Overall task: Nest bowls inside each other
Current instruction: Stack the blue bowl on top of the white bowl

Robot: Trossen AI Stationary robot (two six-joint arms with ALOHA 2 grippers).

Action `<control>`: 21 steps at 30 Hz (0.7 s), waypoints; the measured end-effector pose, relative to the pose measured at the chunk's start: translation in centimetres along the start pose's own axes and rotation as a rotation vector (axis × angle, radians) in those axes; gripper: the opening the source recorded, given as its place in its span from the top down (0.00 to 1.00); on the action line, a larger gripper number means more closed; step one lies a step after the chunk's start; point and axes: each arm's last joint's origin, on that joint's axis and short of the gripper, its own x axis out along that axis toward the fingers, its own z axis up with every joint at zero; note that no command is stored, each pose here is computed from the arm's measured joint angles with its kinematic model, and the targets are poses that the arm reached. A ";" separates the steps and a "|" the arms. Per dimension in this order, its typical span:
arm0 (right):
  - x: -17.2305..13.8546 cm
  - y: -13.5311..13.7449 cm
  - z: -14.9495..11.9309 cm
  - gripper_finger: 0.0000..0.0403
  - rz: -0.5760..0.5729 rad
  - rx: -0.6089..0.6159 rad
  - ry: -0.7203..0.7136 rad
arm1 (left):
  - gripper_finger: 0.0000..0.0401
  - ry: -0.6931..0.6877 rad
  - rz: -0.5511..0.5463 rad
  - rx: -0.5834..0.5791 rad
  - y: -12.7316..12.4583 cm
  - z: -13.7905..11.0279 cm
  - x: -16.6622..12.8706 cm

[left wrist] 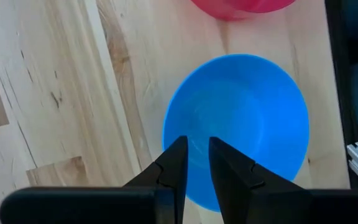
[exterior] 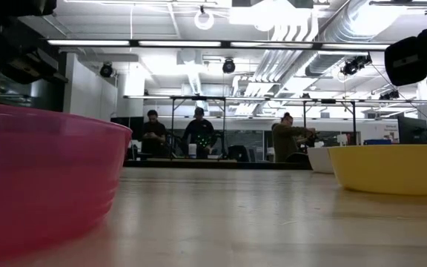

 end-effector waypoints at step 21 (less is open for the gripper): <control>0.0 0.0 0.0 0.70 0.000 0.000 0.000 | 0.68 0.000 0.047 -0.043 0.1 0.2 0.6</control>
